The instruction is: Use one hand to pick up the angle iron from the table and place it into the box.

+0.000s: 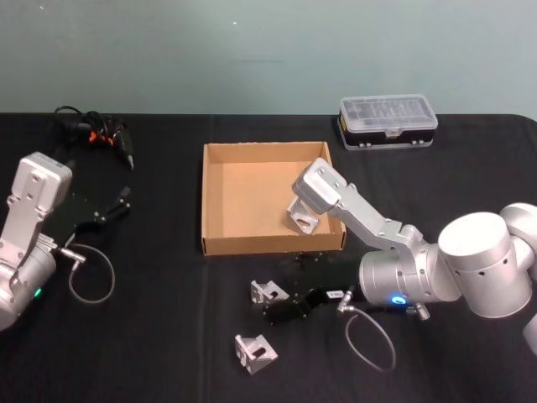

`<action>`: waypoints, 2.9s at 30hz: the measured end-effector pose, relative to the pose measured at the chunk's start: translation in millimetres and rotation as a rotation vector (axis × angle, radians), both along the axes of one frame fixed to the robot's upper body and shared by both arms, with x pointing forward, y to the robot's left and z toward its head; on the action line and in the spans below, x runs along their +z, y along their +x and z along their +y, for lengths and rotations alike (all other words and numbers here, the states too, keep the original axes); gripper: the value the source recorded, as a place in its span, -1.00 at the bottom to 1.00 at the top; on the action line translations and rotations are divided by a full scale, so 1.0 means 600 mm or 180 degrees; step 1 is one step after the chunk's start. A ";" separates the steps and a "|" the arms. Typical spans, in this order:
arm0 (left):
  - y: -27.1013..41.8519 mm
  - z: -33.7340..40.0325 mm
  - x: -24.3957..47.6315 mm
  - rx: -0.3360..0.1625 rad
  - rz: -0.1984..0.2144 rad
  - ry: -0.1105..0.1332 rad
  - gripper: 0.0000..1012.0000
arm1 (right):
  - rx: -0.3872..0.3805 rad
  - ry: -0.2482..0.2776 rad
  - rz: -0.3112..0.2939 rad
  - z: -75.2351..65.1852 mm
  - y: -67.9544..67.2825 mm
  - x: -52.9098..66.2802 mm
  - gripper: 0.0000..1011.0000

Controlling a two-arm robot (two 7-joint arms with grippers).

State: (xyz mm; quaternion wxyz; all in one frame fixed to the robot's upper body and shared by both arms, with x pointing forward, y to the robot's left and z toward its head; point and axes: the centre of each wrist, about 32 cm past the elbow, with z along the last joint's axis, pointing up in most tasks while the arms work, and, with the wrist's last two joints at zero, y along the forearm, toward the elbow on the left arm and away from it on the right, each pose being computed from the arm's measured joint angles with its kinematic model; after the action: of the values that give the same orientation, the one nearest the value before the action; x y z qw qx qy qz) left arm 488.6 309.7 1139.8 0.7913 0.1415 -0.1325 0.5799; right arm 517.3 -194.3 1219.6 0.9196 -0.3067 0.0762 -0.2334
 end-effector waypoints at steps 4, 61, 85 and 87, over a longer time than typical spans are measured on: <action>0.000 0.000 0.000 0.0000 0.0000 0.0000 1.00 | 0.0021 -0.0003 0.0004 0.005 0.000 -0.003 0.98; 0.000 0.000 0.000 0.0000 0.0000 0.0000 1.00 | 0.0157 -0.0005 -0.0092 0.008 -0.002 0.003 -0.84; 0.000 0.000 0.000 0.0000 0.0000 0.0000 1.00 | -0.0310 0.0259 -0.0737 -0.056 0.056 0.101 -0.84; 0.000 0.000 0.000 0.0000 0.0000 0.0000 1.00 | -0.0322 0.0259 -0.0721 -0.055 0.065 0.097 -0.84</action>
State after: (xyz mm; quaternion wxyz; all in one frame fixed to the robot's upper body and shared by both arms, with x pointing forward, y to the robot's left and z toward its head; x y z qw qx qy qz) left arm 488.6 309.7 1139.8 0.7913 0.1415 -0.1325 0.5799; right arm 556.6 -227.1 1277.9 0.9211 -0.2365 -0.0033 -0.3093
